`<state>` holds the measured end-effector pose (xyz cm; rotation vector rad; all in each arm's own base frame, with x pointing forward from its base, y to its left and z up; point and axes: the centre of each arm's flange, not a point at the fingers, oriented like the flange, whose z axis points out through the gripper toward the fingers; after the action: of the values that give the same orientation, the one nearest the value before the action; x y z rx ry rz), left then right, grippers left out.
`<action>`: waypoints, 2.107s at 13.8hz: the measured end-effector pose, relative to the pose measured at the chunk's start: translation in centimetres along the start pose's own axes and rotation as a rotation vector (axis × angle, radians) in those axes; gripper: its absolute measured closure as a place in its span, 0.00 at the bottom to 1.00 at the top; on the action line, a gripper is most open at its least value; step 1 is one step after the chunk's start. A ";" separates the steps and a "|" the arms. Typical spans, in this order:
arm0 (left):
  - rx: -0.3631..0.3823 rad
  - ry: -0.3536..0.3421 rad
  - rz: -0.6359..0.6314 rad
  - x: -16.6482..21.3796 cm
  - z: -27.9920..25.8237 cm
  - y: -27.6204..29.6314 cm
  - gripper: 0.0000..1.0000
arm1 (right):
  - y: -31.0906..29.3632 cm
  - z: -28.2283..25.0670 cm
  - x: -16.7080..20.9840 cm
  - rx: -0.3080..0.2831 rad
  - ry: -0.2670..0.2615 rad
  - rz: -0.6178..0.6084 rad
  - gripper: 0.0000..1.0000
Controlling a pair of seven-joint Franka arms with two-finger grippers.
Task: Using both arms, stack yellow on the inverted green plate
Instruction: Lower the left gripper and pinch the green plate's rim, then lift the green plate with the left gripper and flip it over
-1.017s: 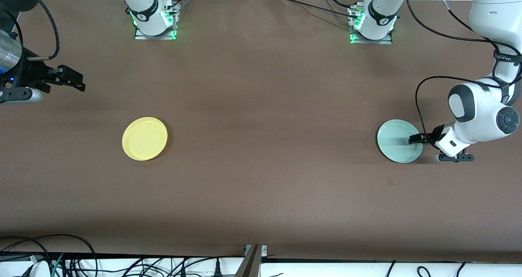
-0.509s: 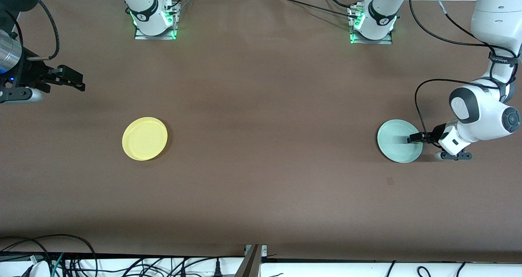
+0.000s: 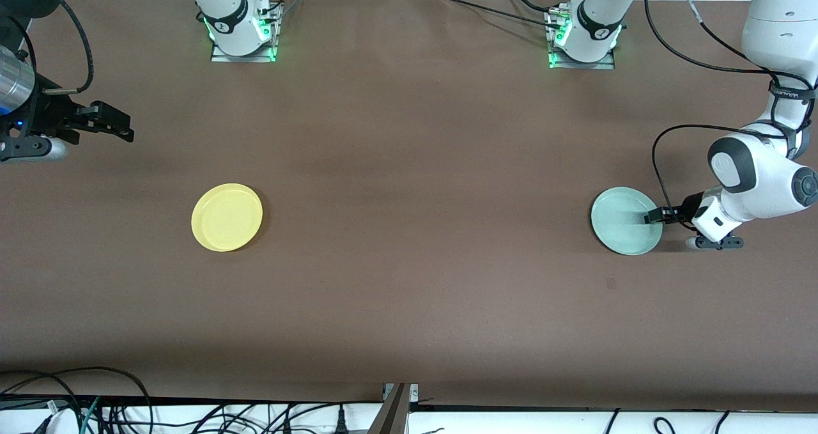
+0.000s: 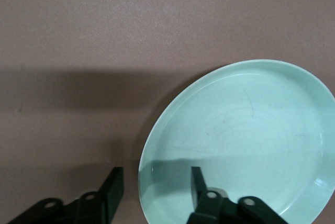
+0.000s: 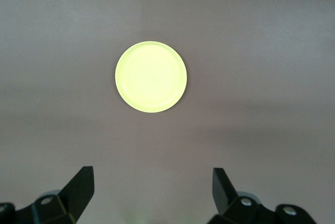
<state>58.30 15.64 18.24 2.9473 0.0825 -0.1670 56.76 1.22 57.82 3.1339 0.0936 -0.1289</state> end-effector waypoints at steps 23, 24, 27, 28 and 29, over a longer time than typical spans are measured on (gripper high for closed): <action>0.226 0.167 0.441 4.7 -12.6 22.1 0.98 | 0.6 -0.2 -0.6 0.002 -0.022 0.012 0.00; 0.296 0.182 0.485 4.7 -13.3 24.6 0.98 | 0.6 -0.2 -0.6 0.002 -0.023 0.012 0.00; 0.535 0.268 0.613 3.8 -14.0 33.0 0.98 | 0.6 -0.1 -0.6 0.002 -0.024 0.012 0.00; 0.624 0.305 0.659 3.1 -13.7 35.8 0.98 | 0.6 -0.1 -0.6 0.002 -0.024 0.012 0.00; 0.723 0.335 0.703 2.2 -13.1 38.4 0.98 | 0.6 -0.1 -0.6 0.002 -0.025 0.012 0.00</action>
<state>64.39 -19.43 37.86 3.4092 -1.1783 0.4967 56.20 0.55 58.01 3.1332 0.0744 -0.1675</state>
